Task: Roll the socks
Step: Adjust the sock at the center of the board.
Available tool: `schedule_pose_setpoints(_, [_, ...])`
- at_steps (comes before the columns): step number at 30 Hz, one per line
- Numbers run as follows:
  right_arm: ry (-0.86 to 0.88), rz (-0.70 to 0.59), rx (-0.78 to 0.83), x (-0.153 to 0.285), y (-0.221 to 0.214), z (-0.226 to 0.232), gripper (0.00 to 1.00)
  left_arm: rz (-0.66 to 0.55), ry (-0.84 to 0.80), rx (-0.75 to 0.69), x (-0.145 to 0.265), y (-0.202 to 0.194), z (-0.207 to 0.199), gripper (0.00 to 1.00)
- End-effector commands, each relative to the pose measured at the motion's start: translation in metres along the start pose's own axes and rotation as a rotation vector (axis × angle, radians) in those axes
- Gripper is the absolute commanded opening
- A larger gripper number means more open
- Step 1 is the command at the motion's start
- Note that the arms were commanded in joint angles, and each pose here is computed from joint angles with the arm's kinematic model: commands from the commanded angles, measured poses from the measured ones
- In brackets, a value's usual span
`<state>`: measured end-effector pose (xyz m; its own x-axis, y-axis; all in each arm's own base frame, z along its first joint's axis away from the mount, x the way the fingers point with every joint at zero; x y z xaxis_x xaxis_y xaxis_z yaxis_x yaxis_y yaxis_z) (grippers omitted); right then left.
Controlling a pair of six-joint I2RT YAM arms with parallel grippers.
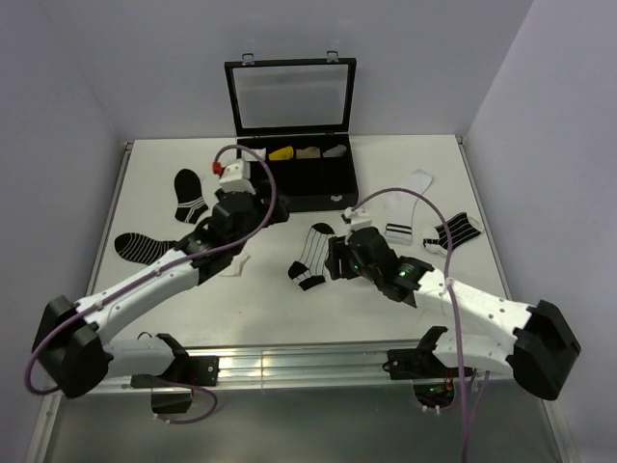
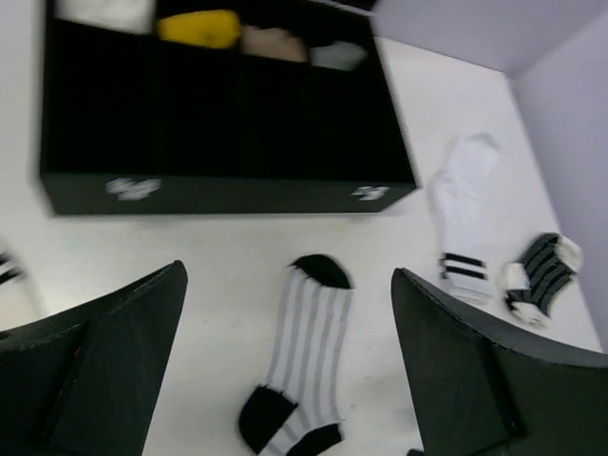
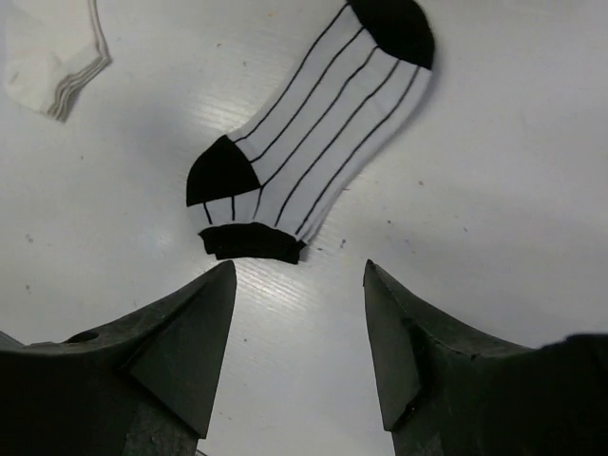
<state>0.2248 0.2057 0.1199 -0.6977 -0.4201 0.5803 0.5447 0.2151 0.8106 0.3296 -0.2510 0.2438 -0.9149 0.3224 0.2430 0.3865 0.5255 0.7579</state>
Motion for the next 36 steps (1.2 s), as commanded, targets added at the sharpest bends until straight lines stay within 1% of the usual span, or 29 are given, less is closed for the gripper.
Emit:
schedule_pose_setpoints(1, [0.042,-0.011,0.018,-0.01,0.021,0.02,0.63,0.032,0.273,-0.001,0.028,-0.008,0.078,0.95])
schedule_pose_setpoints(2, [0.045,0.019,0.02,-0.016,0.016,0.023,0.63,0.031,0.295,0.009,0.034,-0.005,0.086,0.95])
schedule_pose_setpoints(3, [0.059,0.042,0.01,-0.021,0.012,0.027,0.63,-0.003,0.315,0.05,0.045,0.01,0.097,0.96])
schedule_pose_setpoints(4, [0.064,0.065,0.01,-0.024,0.007,0.029,0.63,0.001,0.345,0.053,0.054,0.012,0.107,0.96])
schedule_pose_setpoints(5, [0.067,0.073,0.008,-0.027,0.01,0.032,0.63,-0.019,0.354,0.072,0.06,0.02,0.112,0.97])
schedule_pose_setpoints(6, [0.056,0.119,0.006,-0.035,-0.001,0.033,0.63,-0.071,0.347,0.111,0.071,0.038,0.114,0.98])
schedule_pose_setpoints(7, [0.05,0.149,0.008,-0.038,-0.006,0.034,0.63,-0.089,0.341,0.121,0.076,0.044,0.114,0.98])
schedule_pose_setpoints(8, [0.048,0.157,0.003,-0.042,-0.003,0.036,0.63,-0.126,0.322,0.134,0.086,0.057,0.112,0.99])
schedule_pose_setpoints(9, [0.044,0.191,0.0,-0.048,-0.011,0.038,0.63,-0.148,0.312,0.141,0.09,0.064,0.11,0.99])
schedule_pose_setpoints(11, [0.055,0.21,-0.01,-0.054,-0.011,0.044,0.63,-0.176,0.307,0.136,0.1,0.075,0.109,1.0])
schedule_pose_setpoints(12, [0.052,0.243,-0.022,-0.061,-0.018,0.046,0.63,-0.19,0.305,0.137,0.102,0.081,0.107,0.99])
schedule_pose_setpoints(15, [0.071,0.281,-0.042,-0.069,-0.02,0.058,0.62,-0.195,0.301,0.125,0.108,0.089,0.104,0.99])
schedule_pose_setpoints(19, [0.094,0.338,-0.012,-0.081,-0.026,0.081,0.62,-0.216,0.291,0.113,0.114,0.098,0.102,1.0])
schedule_pose_setpoints(23, [0.153,0.353,-0.001,-0.084,-0.021,0.106,0.62,-0.229,0.291,0.105,0.118,0.102,0.103,1.0])
schedule_pose_setpoints(27, [0.21,0.344,0.007,-0.087,-0.011,0.122,0.63,-0.217,0.298,0.1,0.115,0.099,0.106,1.0])
schedule_pose_setpoints(29, [0.204,0.332,0.031,-0.085,-0.004,0.122,0.63,-0.209,0.295,0.101,0.113,0.098,0.105,0.99])
schedule_pose_setpoints(32, [0.148,0.321,0.07,-0.081,0.001,0.109,0.63,-0.197,0.289,0.101,0.111,0.096,0.104,1.0])
schedule_pose_setpoints(36, [0.123,0.382,0.117,-0.075,-0.015,0.099,0.64,-0.184,0.288,0.1,0.108,0.095,0.104,0.99])
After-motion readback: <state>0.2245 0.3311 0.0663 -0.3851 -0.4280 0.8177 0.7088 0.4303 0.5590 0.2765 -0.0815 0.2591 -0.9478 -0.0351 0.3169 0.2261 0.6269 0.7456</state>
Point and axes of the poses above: each gripper's point midway between its finger pads, its own x axis back along the fingers, its own z axis along the line the jaws close on, y = z × x, the point moved 1 cm from there along x, back along the fingers, and after that the axes turned 11 degrees about x, right-handed, at the moved point
